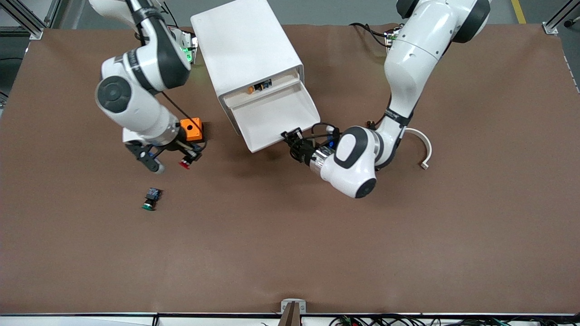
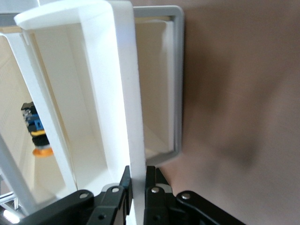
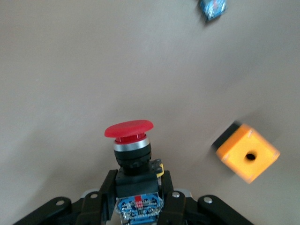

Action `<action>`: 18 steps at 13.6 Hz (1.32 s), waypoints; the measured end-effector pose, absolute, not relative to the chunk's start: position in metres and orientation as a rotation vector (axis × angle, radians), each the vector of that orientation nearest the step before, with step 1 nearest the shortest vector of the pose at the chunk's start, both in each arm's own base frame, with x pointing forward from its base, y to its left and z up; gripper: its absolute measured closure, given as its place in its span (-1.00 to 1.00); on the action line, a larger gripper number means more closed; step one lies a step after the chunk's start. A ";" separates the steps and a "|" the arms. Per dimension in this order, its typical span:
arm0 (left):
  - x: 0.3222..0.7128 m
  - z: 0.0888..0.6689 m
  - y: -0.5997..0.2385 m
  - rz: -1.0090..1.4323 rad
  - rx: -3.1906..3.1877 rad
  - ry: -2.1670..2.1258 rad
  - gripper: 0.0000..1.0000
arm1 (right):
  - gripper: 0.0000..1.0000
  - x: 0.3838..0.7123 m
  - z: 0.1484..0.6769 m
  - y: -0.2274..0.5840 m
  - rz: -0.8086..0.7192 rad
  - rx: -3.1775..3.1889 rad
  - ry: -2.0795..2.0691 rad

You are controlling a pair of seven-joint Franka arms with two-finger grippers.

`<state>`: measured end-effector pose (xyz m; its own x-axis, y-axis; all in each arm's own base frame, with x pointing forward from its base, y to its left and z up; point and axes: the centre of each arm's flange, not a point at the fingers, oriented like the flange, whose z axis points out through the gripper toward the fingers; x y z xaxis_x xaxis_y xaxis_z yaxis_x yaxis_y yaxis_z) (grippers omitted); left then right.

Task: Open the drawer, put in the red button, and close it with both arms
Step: 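Pull the drawer open with the left gripper while the right gripper lifts the button, then carry the red button over the open drawer while the left gripper draws back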

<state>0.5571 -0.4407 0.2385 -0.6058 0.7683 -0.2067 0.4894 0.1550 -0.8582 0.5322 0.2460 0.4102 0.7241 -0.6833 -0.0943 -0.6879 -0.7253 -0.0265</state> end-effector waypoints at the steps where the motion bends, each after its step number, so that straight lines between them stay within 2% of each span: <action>1: 0.562 0.239 -0.437 1.443 -1.235 -2.162 0.74 | 0.17 0.524 0.417 0.270 0.111 -2.836 1.185; 3: 0.573 0.245 -0.429 1.480 -1.297 -2.180 0.44 | 0.17 0.507 0.432 0.314 0.092 -2.784 1.261; 6: 0.596 0.255 -0.407 1.510 -1.307 -2.222 -0.24 | 0.17 0.478 0.448 0.368 0.077 -2.726 1.334; 9: 0.631 0.276 -0.366 1.524 -1.340 -2.288 -0.89 | 0.17 0.450 0.436 0.414 0.034 -2.707 1.410; 10: 0.640 0.282 -0.346 1.498 -1.433 -2.281 -1.00 | 0.17 0.445 0.425 0.427 0.024 -2.699 1.435; 16: 0.680 0.325 -0.244 1.310 -2.050 -2.198 -1.00 | 0.17 0.442 0.357 0.477 0.030 -2.656 1.578; 18: 0.687 0.338 -0.226 1.203 -2.327 -2.069 -1.00 | -0.14 0.447 0.353 0.481 0.028 -2.652 1.587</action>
